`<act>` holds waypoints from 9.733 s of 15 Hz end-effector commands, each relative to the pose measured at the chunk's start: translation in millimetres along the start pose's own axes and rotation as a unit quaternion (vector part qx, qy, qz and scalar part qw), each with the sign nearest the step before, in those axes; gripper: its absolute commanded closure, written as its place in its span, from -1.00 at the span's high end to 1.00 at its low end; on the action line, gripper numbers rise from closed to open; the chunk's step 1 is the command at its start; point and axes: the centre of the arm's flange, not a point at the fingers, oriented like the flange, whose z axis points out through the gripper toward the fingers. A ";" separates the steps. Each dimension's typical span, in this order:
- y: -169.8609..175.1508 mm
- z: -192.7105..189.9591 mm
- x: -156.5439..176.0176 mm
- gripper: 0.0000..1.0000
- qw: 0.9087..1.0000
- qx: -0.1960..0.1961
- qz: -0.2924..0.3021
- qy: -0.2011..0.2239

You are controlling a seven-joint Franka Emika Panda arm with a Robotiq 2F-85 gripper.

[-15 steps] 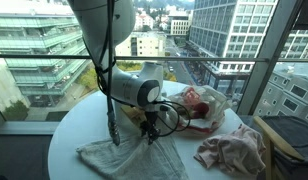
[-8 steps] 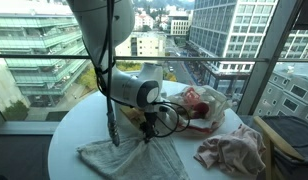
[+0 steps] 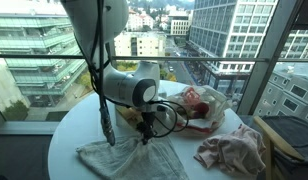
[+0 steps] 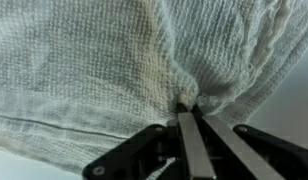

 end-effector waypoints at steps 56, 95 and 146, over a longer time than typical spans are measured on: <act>-40.6 0.3 -32.8 1.00 0.995 -0.093 0.019 0.023; -53.8 -3.5 -67.1 1.00 0.981 -0.189 0.035 0.024; -93.4 -17.1 -82.8 -0.92 0.968 -0.222 0.052 0.107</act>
